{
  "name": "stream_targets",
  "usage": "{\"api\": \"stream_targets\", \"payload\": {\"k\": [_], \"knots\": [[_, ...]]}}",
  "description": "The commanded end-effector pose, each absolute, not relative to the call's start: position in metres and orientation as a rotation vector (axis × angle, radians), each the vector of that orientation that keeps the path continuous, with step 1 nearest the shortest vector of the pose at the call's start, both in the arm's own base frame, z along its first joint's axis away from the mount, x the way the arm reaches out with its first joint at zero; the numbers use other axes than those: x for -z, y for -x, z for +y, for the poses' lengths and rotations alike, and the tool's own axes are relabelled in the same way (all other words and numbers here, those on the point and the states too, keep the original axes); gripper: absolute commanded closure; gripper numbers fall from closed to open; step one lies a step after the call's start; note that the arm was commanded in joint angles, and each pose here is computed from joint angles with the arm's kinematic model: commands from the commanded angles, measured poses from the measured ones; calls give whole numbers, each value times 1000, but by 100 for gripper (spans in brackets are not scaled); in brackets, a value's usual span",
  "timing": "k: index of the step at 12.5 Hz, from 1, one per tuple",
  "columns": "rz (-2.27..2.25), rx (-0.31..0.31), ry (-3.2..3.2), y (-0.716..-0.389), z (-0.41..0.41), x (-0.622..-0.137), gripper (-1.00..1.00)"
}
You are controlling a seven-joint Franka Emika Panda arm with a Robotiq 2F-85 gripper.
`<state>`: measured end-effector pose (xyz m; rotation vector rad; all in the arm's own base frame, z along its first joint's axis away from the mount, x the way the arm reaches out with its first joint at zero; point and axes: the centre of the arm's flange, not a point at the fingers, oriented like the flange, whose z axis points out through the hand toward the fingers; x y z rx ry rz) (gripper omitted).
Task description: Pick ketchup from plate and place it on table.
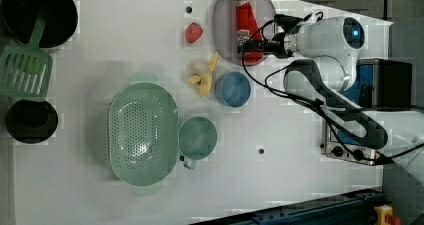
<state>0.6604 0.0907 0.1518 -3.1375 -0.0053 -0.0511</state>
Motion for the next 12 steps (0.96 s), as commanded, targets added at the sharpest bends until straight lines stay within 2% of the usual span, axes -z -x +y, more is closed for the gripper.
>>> {"api": "stream_targets", "payload": {"k": [1, 5, 8, 9, 12], "knots": [[-22, 145, 3143, -671, 74, -163, -23], [-15, 187, 3140, -676, 73, -182, -21], [69, 302, 3127, -685, 70, -240, -21], [86, 322, 3131, -686, 67, -265, -21], [137, 289, 3173, -673, 49, -347, -21]]}}
